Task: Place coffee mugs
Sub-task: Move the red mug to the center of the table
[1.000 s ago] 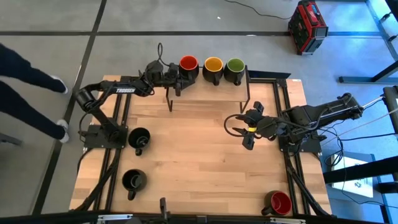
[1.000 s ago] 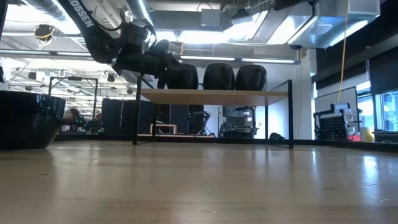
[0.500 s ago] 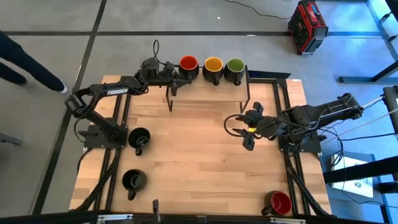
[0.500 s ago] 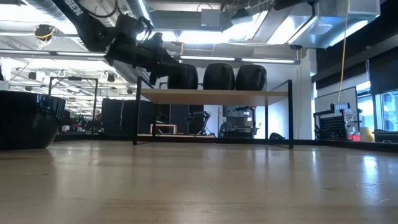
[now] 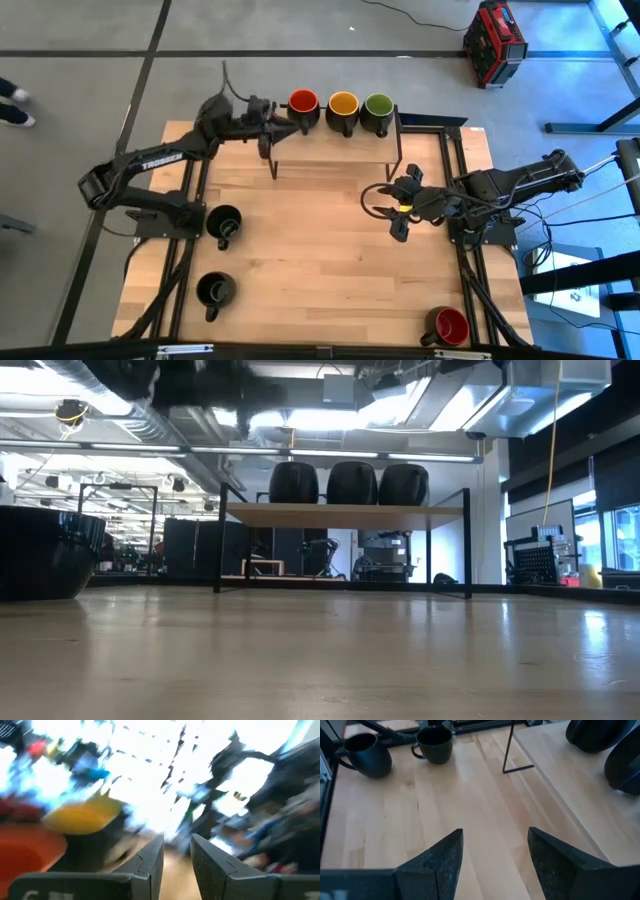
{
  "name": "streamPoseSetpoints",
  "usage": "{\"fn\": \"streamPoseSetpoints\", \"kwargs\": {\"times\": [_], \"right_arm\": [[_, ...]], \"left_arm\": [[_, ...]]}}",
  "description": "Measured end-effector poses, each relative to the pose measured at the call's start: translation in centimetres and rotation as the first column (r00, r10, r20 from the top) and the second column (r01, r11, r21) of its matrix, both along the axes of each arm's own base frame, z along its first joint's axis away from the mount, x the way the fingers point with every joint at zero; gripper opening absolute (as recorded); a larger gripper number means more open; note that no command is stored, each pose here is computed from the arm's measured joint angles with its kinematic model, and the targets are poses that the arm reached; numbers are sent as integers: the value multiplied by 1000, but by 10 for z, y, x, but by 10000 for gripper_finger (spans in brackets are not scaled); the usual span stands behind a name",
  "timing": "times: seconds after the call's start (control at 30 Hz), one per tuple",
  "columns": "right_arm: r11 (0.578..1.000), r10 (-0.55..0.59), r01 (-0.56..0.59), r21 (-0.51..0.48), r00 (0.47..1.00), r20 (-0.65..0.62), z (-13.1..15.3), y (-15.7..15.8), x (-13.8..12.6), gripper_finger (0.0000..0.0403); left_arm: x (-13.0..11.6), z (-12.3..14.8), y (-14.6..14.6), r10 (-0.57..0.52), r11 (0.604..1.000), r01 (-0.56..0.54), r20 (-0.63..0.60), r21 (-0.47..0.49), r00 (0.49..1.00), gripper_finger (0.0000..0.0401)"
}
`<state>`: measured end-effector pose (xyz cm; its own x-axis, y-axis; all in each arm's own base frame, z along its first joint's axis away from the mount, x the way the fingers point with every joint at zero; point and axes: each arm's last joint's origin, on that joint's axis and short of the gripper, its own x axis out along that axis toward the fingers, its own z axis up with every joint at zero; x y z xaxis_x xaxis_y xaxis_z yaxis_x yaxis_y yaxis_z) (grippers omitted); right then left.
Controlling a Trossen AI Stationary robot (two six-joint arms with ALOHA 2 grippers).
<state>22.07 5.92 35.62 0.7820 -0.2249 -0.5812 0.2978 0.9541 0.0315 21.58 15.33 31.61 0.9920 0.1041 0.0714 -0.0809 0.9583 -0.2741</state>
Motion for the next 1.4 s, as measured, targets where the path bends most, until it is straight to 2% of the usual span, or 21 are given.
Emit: {"fn": "streamPoseSetpoints", "kwargs": {"times": [0.07,0.2,0.3,0.4,0.47,0.57,0.77,0.9,1.2,1.33,1.4], "right_arm": [[1000,-4,3,9,1000,14,1,0,1,209],[999,-9,8,39,1000,19,1,1,1,209],[995,35,-36,98,999,11,1,3,1,209],[973,113,-113,200,994,9,1,8,1,209],[950,184,-180,254,983,6,1,19,-2,209],[926,263,-254,278,965,4,0,39,-11,209],[880,342,-323,348,940,8,-1,80,-34,209],[837,388,-342,427,921,-24,-7,106,-47,209],[738,453,-277,615,879,-148,-23,145,-66,209],[688,480,-209,695,849,-220,-27,155,-75,209],[684,491,-144,715,816,-306,-32,158,-82,209]], "left_arm": [[6,19,-21,-88,996,85,89,29,992,92],[15,43,-64,-221,975,212,153,73,963,92],[24,41,-95,-287,958,285,125,34,950,92],[33,29,-127,-325,944,326,18,-46,945,92],[37,18,-148,-312,948,306,-70,-88,947,92],[40,3,-177,-256,965,237,-195,-116,947,92],[45,-12,-227,-159,981,125,-239,-150,958,92],[51,-27,-252,-143,975,91,-260,-202,955,92],[51,-46,-295,-111,964,43,-247,-263,963,92],[49,-47,-304,-106,961,41,-229,-274,968,92],[48,-48,-306,-91,961,26,-227,-275,970,92]]}}
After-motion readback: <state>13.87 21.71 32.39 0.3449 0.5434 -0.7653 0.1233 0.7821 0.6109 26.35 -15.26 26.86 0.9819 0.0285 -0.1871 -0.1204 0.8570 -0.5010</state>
